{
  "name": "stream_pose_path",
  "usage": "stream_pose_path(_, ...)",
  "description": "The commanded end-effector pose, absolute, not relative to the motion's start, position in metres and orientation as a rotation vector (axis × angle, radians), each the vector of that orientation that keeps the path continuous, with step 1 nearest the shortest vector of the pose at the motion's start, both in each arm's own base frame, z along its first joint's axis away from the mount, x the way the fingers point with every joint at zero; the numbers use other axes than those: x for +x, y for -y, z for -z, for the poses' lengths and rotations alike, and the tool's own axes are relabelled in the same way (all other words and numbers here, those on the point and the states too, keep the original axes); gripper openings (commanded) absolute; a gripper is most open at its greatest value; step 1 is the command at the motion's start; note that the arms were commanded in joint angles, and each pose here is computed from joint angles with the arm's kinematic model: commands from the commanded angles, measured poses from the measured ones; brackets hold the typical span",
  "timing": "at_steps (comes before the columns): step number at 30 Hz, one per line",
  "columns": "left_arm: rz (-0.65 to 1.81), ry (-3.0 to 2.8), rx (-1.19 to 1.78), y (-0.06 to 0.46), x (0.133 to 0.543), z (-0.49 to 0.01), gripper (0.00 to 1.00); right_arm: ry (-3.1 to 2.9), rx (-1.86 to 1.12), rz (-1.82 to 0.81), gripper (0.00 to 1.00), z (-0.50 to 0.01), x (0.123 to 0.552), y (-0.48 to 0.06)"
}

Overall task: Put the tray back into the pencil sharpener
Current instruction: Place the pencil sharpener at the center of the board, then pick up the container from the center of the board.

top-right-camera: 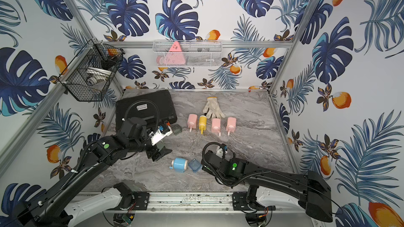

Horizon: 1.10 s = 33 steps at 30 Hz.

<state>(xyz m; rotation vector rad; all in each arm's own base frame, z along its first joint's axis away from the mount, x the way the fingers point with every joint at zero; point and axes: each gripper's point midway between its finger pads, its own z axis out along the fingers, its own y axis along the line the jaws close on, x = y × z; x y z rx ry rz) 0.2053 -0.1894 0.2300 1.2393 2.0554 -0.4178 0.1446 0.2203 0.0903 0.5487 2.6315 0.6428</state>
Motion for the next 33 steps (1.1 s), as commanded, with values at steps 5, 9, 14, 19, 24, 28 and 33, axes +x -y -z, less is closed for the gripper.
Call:
stream_pose_path(5,0.485,-1.886,1.678,0.21,0.179,-0.194,0.98,-2.629,0.801,-0.882,0.53,-0.082,0.138,-0.242)
stream_pose_path(9,0.521,-1.889,1.785,0.222,0.18,-0.176,0.99,-2.639,0.838,-0.894,0.48,-0.078,0.137,-0.247)
stream_pose_path(14,0.531,-1.909,1.867,0.232,0.185,-0.152,0.99,-2.652,0.841,-0.872,0.43,-0.071,0.14,-0.253)
stream_pose_path(19,0.533,-1.906,1.887,0.239,0.193,-0.137,0.99,-2.674,0.843,-0.885,0.41,-0.062,0.147,-0.259)
stream_pose_path(24,0.509,-1.914,1.903,0.24,0.199,-0.121,0.99,-2.716,0.885,-0.965,0.38,-0.049,0.156,-0.266)
stream_pose_path(28,0.499,-1.939,1.913,0.24,0.202,-0.105,0.99,-2.743,0.867,-0.958,0.36,-0.046,0.16,-0.269)
stream_pose_path(33,0.477,-1.971,1.937,0.237,0.204,-0.092,0.99,-2.776,0.865,-0.933,0.33,-0.039,0.158,-0.269)
